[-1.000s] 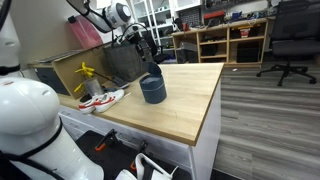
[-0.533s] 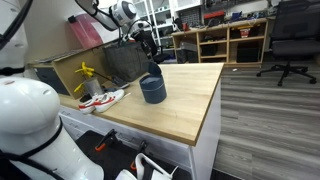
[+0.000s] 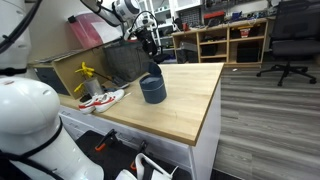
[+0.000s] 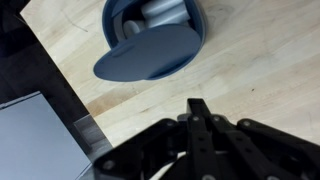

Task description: Fully open the bin

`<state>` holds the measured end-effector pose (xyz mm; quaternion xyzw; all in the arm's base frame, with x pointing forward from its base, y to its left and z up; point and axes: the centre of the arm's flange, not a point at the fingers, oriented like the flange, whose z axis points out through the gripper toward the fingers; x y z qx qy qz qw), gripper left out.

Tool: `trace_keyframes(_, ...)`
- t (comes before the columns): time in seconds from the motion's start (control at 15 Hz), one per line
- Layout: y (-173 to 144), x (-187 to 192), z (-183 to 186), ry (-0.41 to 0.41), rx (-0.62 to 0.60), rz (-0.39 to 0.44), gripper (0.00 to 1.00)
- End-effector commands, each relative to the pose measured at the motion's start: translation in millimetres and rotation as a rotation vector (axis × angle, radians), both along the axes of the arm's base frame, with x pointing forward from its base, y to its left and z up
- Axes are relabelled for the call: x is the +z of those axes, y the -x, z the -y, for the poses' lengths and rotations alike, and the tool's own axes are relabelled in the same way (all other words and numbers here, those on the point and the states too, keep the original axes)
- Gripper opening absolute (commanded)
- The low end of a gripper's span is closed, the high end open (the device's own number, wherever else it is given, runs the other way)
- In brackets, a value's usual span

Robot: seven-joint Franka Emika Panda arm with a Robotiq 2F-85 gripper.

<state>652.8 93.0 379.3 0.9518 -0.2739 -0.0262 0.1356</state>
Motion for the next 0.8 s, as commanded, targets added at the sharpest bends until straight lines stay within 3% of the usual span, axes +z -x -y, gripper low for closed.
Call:
trace_keyframes(0.0, -3.7, 3.8, 5.3, 0.020, 0.065, -0.069, 0.00)
trace_keyframes(0.73, 12.2, -31.8, 9.6, 0.051, 0.121, -0.259, 0.00)
